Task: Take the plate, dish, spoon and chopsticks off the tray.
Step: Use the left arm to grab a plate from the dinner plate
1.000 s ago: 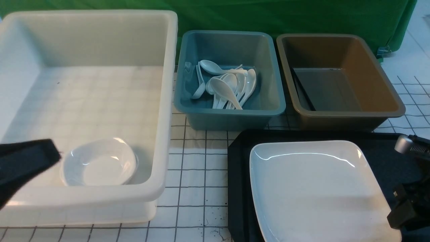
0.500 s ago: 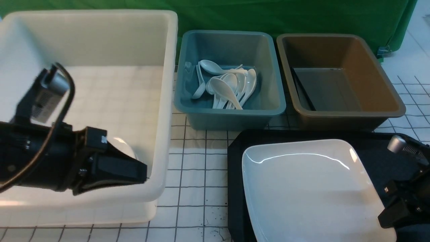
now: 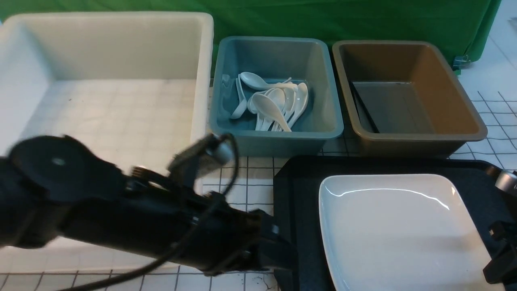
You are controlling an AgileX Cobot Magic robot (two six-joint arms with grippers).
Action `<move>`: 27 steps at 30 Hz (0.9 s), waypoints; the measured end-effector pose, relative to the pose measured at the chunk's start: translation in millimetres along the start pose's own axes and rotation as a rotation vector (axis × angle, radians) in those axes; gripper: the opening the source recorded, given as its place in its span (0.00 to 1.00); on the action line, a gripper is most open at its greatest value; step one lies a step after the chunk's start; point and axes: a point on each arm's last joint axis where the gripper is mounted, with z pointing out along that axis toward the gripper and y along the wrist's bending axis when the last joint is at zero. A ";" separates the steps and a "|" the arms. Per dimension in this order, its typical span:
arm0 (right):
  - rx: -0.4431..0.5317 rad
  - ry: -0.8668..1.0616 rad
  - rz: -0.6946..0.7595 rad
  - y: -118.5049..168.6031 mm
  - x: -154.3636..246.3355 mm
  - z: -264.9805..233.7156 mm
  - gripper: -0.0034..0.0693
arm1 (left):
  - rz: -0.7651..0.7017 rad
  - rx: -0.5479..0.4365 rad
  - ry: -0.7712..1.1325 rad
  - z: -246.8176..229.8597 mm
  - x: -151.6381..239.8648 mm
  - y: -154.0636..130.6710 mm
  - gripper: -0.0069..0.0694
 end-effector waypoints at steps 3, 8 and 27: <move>-0.001 0.002 0.002 0.1 0.1 0.0 0.20 | 0.004 -0.005 0.046 21.4 -2.9 -4.8 0.60; -0.002 0.003 0.006 0.1 0.3 0.0 0.20 | 0.007 -0.018 0.109 59.3 -17.7 -8.6 0.63; -0.002 0.004 0.009 0.2 0.4 0.0 0.20 | -0.085 -0.076 0.178 134.5 -30.0 32.4 0.64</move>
